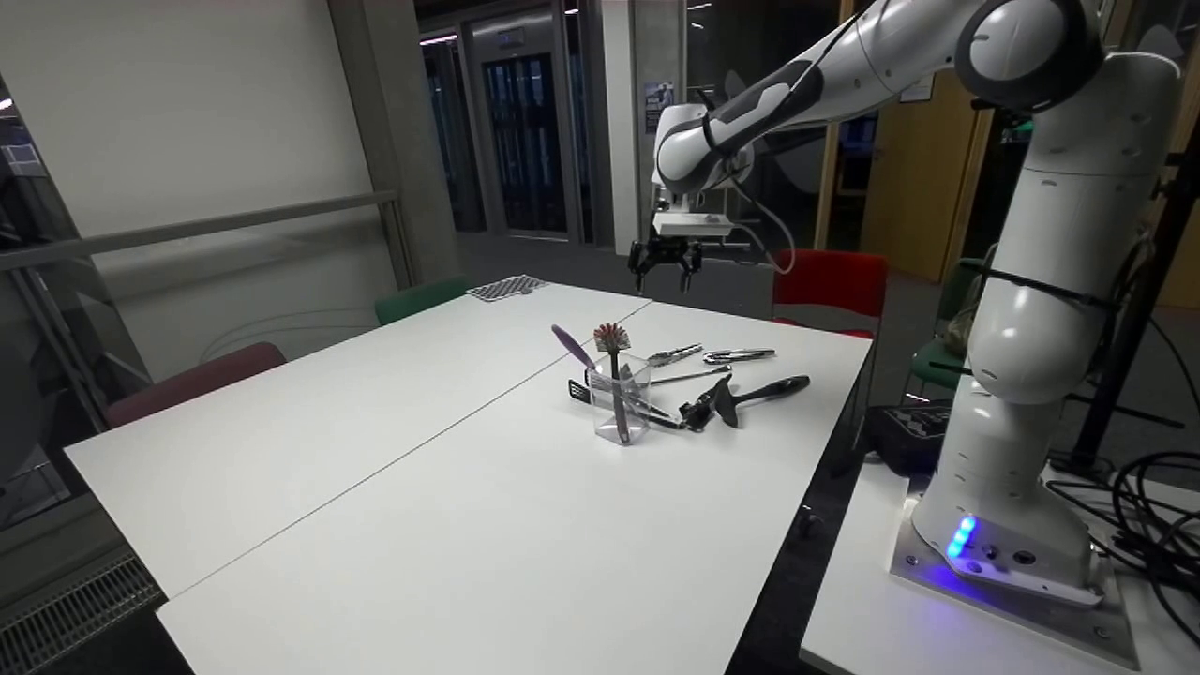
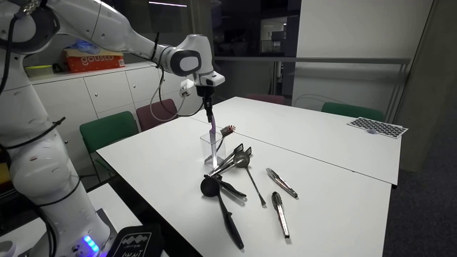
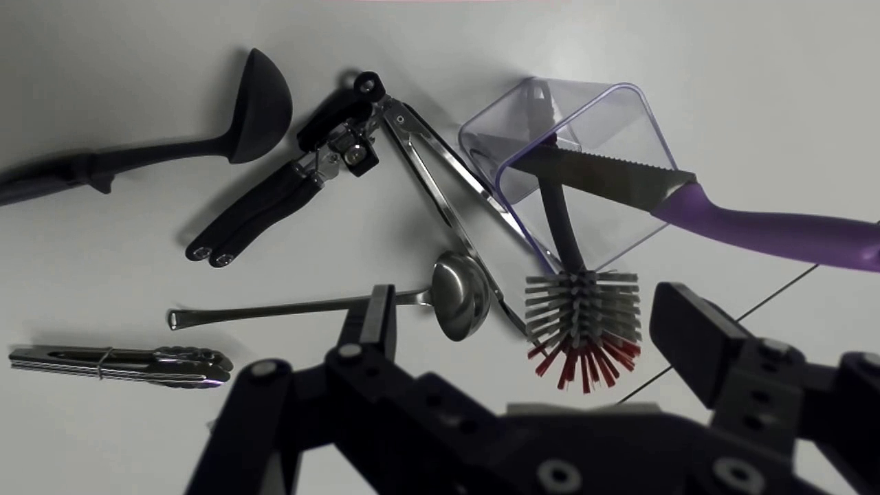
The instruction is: Remove the tool from the utensil holder and put a tool in another one
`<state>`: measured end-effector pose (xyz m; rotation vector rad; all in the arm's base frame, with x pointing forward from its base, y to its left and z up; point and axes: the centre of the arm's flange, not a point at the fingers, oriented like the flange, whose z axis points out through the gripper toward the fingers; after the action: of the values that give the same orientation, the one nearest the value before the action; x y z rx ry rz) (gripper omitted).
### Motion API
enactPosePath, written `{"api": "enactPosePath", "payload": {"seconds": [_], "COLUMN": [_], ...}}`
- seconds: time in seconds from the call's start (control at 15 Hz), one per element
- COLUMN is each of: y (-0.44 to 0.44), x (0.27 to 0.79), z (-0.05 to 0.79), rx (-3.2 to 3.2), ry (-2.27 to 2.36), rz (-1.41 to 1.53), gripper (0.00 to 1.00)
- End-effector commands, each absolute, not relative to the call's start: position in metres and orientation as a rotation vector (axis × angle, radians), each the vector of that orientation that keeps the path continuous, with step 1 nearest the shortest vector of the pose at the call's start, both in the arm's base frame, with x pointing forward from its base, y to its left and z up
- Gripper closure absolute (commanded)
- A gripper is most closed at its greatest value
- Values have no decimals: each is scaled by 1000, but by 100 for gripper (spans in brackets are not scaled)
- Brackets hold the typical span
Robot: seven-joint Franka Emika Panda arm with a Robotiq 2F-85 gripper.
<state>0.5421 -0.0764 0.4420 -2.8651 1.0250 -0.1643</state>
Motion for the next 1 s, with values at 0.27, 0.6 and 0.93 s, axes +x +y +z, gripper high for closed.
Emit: {"api": "enactPosePath", "payload": {"seconds": [0.27,0.6,0.93], "y": [-78,-80,-86], "x": [592,621,653], "z": [416,414,408], "rx": [-2913,-2904,-2905], "ry": [834,846,840], "rz": [-129,-218,-218], "gripper": [0,0,0]}}
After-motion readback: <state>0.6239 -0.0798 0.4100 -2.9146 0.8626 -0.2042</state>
